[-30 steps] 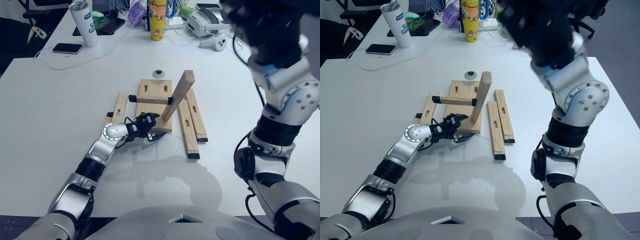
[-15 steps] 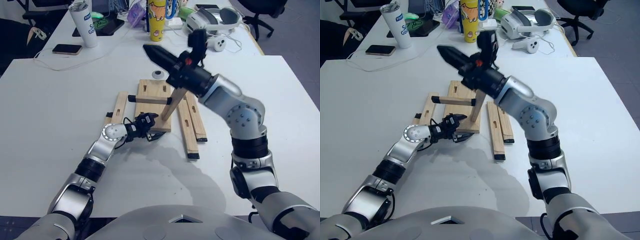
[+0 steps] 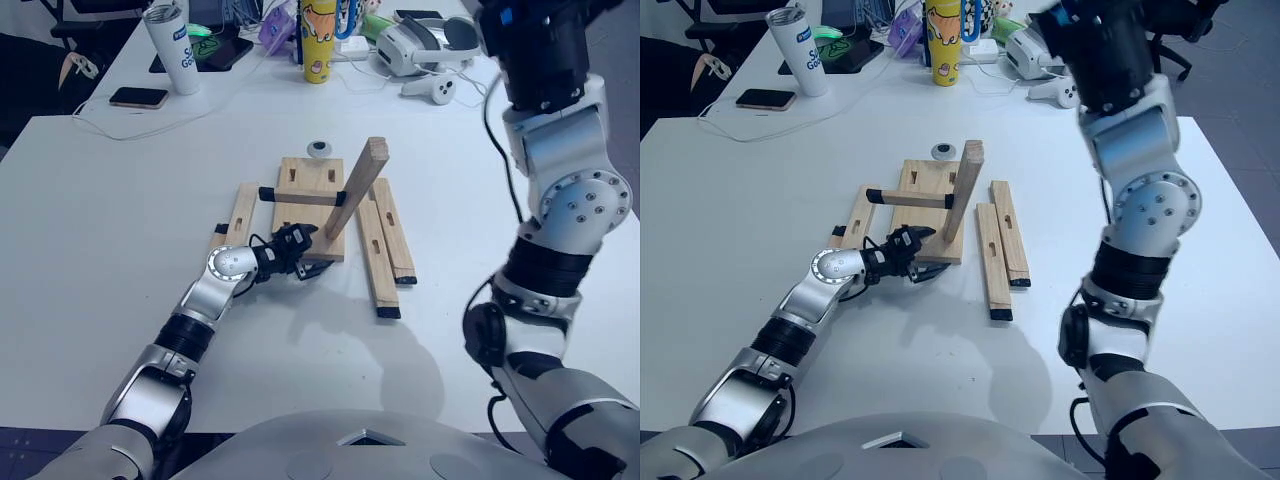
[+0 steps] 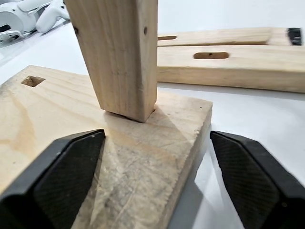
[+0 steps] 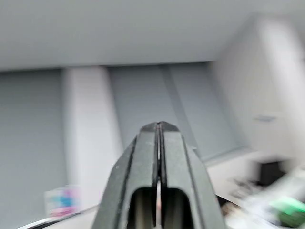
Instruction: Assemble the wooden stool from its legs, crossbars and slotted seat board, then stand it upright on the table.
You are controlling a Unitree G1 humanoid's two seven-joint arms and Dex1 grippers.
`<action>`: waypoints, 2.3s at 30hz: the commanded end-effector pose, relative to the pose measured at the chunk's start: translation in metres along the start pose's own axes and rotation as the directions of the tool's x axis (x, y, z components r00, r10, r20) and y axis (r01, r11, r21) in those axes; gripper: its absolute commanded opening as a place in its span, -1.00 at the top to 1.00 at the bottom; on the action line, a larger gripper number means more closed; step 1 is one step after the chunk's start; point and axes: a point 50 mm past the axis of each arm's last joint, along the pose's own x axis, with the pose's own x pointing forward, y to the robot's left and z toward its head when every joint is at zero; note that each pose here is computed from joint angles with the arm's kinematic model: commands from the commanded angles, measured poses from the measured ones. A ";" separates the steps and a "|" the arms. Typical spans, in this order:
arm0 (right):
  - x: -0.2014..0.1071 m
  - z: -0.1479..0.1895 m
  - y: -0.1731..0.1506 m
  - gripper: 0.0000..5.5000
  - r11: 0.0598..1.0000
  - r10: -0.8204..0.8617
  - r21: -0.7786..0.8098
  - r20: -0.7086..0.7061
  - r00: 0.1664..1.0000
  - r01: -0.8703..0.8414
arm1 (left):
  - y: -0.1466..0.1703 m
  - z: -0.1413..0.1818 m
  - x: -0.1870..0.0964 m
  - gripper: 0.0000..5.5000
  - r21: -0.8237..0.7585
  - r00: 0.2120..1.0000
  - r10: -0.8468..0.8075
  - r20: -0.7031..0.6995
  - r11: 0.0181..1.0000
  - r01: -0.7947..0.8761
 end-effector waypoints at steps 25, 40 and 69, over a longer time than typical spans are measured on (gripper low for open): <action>-0.165 -0.109 0.013 0.69 0.769 -0.638 -0.511 -0.586 0.499 0.383 | -0.034 0.012 -0.043 -0.49 -0.171 0.942 0.299 0.149 0.947 -0.273; -0.180 -0.131 0.040 -0.10 0.723 -0.643 -0.465 -0.723 0.252 0.511 | -0.044 0.011 -0.042 -0.49 -0.221 0.950 0.280 0.137 0.944 -0.246; -0.157 -0.117 0.024 -0.10 0.744 -0.662 -0.554 -0.687 0.298 0.373 | -0.054 0.012 -0.032 -0.49 -0.278 0.950 0.282 0.137 0.931 -0.236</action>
